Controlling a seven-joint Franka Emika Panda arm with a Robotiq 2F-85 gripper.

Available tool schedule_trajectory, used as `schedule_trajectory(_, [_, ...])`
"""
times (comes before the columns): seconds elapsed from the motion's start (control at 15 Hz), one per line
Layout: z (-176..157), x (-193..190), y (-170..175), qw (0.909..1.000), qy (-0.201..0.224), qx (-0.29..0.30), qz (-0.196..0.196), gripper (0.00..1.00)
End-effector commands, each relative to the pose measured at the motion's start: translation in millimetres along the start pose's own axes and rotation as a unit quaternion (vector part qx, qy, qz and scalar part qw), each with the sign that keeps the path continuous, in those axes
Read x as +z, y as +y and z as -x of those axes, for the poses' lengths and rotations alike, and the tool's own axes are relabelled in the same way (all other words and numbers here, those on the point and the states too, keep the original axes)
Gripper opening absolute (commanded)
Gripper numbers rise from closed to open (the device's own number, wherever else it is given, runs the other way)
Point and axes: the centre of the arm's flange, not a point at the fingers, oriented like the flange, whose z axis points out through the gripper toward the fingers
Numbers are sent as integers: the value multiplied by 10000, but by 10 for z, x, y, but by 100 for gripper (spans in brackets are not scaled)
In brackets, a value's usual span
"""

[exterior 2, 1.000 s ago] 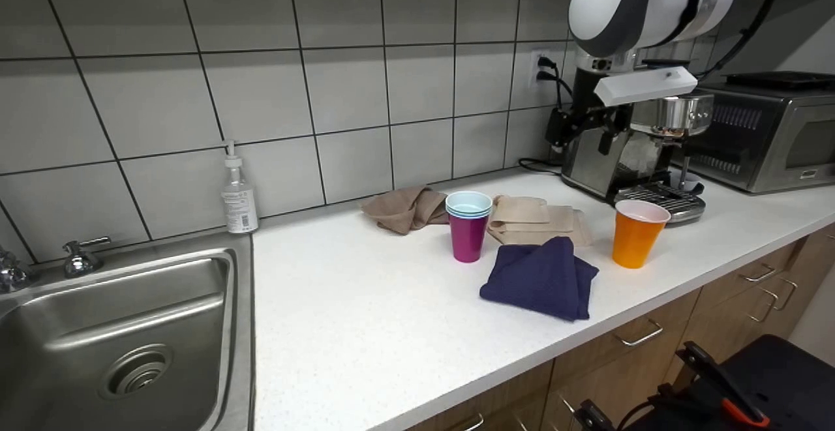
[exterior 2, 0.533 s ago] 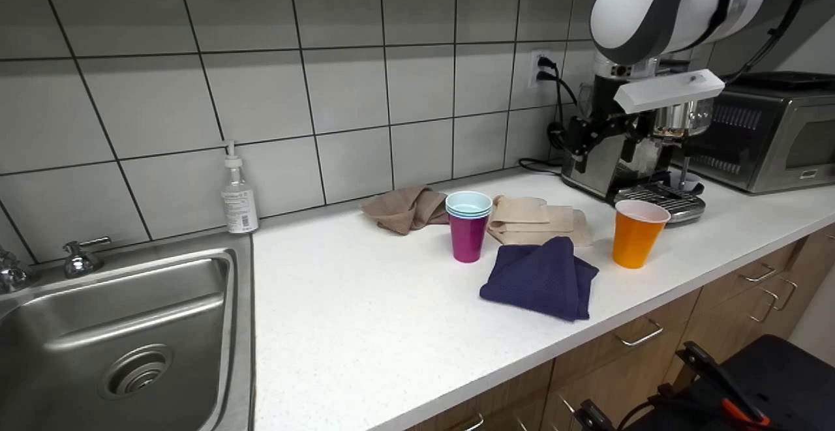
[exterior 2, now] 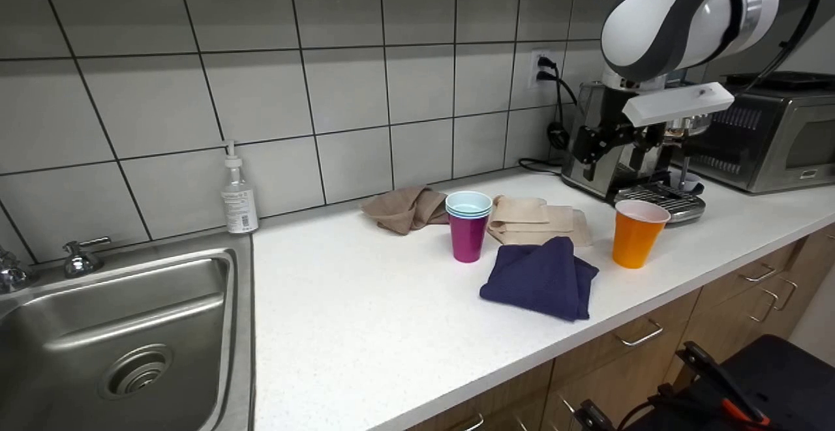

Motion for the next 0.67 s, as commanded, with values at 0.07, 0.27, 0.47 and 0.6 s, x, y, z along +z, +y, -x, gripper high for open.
schedule_trajectory(0.07, [5,215,81,9996,35,156,225,100])
schedule_trajectory(0.27, [29,345,120,9994,-111,226,253,100])
schedule_trajectory(0.47, [38,464,118,9991,-241,272,234,100])
schedule_trajectory(0.6, [35,537,103,9989,-296,275,235,100])
